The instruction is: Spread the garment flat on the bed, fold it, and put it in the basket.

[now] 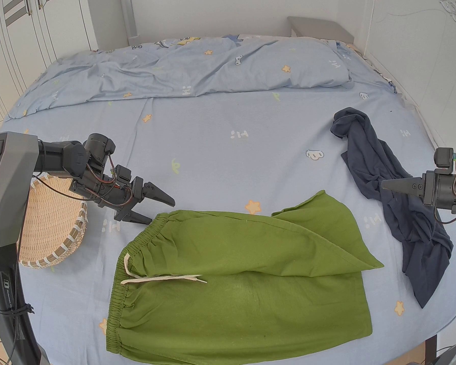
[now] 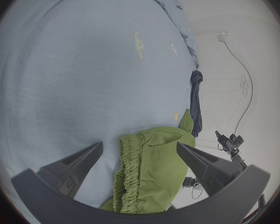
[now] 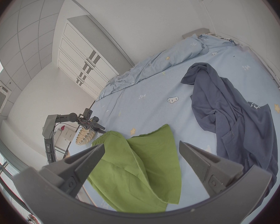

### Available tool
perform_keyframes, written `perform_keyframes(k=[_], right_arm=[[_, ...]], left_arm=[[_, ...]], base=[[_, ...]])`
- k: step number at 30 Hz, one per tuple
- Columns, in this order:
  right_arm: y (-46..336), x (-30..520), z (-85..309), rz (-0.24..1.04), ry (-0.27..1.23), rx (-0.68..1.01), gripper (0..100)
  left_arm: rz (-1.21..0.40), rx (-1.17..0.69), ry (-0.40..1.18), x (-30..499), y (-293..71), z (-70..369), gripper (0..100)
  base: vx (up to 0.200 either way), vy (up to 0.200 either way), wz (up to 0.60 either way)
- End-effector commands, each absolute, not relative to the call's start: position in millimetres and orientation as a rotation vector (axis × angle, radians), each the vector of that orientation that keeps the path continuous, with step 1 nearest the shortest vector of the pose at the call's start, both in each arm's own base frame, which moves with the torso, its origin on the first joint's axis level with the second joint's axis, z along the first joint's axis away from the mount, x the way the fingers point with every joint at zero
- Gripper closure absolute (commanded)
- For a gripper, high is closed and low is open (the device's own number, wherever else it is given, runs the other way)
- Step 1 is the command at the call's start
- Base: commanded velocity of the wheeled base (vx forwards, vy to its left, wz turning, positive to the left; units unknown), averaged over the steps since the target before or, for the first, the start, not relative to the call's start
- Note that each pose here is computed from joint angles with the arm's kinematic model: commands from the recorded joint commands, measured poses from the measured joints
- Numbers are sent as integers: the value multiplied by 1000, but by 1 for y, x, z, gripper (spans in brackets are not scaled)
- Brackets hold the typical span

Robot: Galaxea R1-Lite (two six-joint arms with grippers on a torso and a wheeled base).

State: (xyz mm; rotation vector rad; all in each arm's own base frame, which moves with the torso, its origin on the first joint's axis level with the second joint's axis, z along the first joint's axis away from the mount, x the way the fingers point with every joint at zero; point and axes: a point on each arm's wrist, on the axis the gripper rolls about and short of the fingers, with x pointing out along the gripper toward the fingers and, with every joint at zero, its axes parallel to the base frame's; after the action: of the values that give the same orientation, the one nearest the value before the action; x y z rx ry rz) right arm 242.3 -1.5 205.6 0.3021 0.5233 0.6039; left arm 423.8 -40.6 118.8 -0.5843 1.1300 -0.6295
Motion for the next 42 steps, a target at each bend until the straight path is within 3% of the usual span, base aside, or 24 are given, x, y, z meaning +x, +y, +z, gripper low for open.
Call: perform_keyframes(k=[1,3,4,18,30,42], right_arm=[[-1,244,202,607,534,305,0],[-1,246,201,606,540,308,0],[-1,246,200,606,543,309,0],[-1,247,200,606,545,309,0],[-4,254,194,592,561,320,0],[-20,279,158,533,659,375,0]], left_arm=[[-632,-586,1152,425,-44,111,0],[-636,-584,1158,426,-47,109,0],[-637,-584,1164,425,-48,108,100],[-639,-582,1163,424,-49,109,100],[-599,-597,1053,412,-19,150,100],[-572,-611,1032,414,-5,152,100]], base=[[0,0,0],[0,0,0],[0,0,0],[0,0,0],[0,0,0],[0,0,0]])
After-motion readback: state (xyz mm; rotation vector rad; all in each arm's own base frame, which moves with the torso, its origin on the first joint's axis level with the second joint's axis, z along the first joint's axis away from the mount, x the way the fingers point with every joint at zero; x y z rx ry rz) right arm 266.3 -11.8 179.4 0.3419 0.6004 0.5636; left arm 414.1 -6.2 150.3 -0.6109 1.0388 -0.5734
